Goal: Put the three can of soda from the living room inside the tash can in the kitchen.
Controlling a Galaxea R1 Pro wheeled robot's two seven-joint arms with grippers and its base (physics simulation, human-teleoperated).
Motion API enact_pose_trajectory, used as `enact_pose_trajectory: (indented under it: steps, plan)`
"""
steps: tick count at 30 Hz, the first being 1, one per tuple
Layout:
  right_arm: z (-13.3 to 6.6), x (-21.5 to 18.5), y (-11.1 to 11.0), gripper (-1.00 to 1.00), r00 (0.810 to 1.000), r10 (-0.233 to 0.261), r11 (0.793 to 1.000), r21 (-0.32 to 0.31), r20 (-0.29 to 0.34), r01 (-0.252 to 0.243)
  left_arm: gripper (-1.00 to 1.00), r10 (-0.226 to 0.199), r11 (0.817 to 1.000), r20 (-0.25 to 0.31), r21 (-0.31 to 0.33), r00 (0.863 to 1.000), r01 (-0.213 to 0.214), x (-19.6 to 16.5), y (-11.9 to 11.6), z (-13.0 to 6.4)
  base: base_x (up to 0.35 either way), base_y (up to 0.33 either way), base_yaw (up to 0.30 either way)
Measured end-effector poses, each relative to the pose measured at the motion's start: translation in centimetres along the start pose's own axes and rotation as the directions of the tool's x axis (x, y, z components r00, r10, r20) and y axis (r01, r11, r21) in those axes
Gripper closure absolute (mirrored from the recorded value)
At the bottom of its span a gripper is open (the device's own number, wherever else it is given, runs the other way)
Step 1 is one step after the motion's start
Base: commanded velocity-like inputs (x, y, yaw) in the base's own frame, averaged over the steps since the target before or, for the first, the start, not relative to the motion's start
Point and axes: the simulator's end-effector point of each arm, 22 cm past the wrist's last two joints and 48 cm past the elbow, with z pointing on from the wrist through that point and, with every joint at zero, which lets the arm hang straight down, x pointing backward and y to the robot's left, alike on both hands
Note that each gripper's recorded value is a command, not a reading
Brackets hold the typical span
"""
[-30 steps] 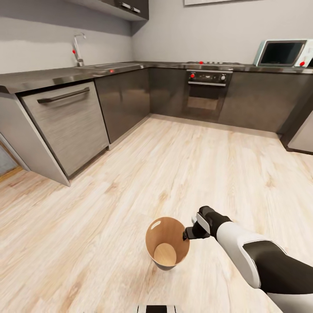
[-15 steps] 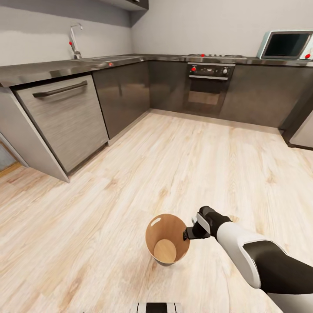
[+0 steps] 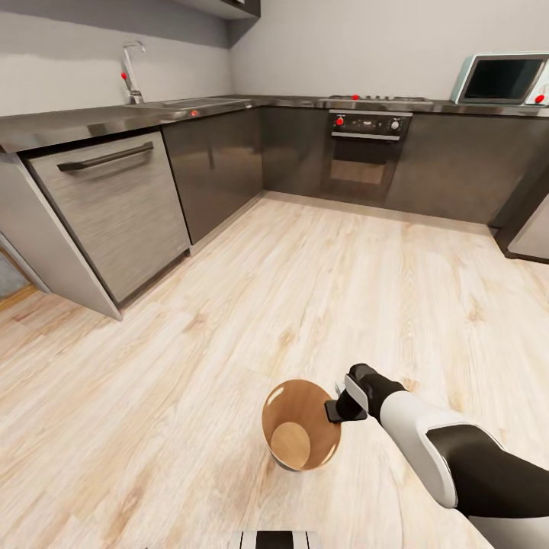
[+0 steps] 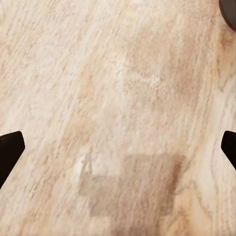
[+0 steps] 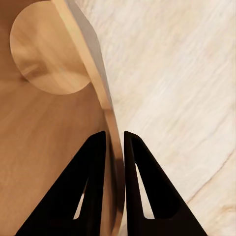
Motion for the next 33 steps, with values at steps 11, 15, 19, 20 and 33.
enact_pose_trajectory:
  steps: [11,15,19,20,33]
  plan:
    - [0.1,0.1,0.0,1.0,1.0,0.003,1.0,-0.002,-0.001,-0.003,-1.0,-0.004,1.0,0.0,-0.002,1.0,0.004,0.0,0.1,0.0,0.0,0.0,0.0]
    - [0.0,0.2,0.0,1.0,1.0,0.002,1.0,0.0,0.004,-0.002,-1.0,-0.032,0.999,-0.158,-0.015,0.987,0.03,1.8,0.4,1.0,0.0,0.0,0.0]
    - [0.0,0.6,0.1,1.0,1.0,-0.002,1.0,0.001,0.021,0.001,-1.0,-0.038,0.999,-0.18,-0.035,0.983,0.032,1.4,0.9,1.2,0.0,0.0,0.0]
    - [0.0,0.7,0.1,1.0,1.0,-0.001,1.0,0.001,0.025,0.001,-1.0,-0.037,0.999,-0.179,-0.04,0.983,0.031,1.3,1.0,1.2,0.0,0.0,0.0]
    - [-2.5,-1.4,-1.2,1.0,0.988,-0.052,0.997,0.056,0.148,0.044,-1.0,-0.033,0.998,-0.136,-0.062,0.99,0.024,-0.9,1.5,1.1,0.0,0.0,0.0]
